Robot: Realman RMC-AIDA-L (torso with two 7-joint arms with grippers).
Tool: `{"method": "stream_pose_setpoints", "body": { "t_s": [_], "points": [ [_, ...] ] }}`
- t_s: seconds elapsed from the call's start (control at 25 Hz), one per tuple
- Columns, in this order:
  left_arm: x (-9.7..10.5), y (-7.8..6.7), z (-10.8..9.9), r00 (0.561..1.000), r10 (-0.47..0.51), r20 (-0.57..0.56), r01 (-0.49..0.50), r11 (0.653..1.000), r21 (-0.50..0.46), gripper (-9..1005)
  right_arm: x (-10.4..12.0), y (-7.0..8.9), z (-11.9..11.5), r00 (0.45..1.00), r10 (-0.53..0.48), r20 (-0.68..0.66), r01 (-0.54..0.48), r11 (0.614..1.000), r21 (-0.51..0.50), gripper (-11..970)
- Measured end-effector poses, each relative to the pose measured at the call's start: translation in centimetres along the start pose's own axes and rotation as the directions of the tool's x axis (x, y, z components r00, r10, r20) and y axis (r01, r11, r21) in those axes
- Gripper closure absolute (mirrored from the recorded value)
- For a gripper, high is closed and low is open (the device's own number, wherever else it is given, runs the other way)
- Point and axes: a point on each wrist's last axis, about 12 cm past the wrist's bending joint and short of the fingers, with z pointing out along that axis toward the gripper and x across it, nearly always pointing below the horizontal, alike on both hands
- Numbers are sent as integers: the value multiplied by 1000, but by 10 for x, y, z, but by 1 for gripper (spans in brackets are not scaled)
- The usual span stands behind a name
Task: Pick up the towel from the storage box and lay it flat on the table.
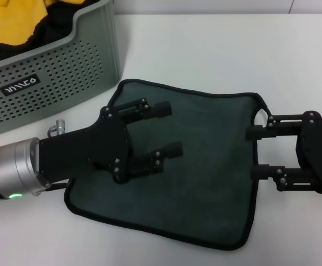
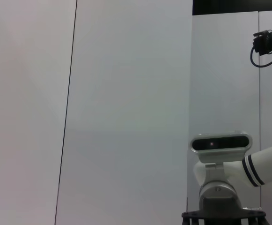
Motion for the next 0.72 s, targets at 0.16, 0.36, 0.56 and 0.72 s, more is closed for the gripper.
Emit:
{"method": "stream_pose_setpoints", "body": {
  "t_s": [0.16,0.36,0.56,0.72],
  "points": [
    [-1,1,0,1000,4,5,-4,1000,-9,320,1,-2,1,1000,4,0,-4,1000,6,360],
    [-2,2,-2,1000,3,8,-2,1000,-20,320,2,-1,1,1000,7,-4,-7,1000,6,360],
    [-1,2,-1,1000,1,6,-1,1000,-17,320,2,-1,2,1000,8,-4,-8,1000,2,360],
    [-1,1,-1,1000,-1,5,1,1000,-14,320,2,0,2,1000,10,-4,-9,1000,3,360]
  ]
}}
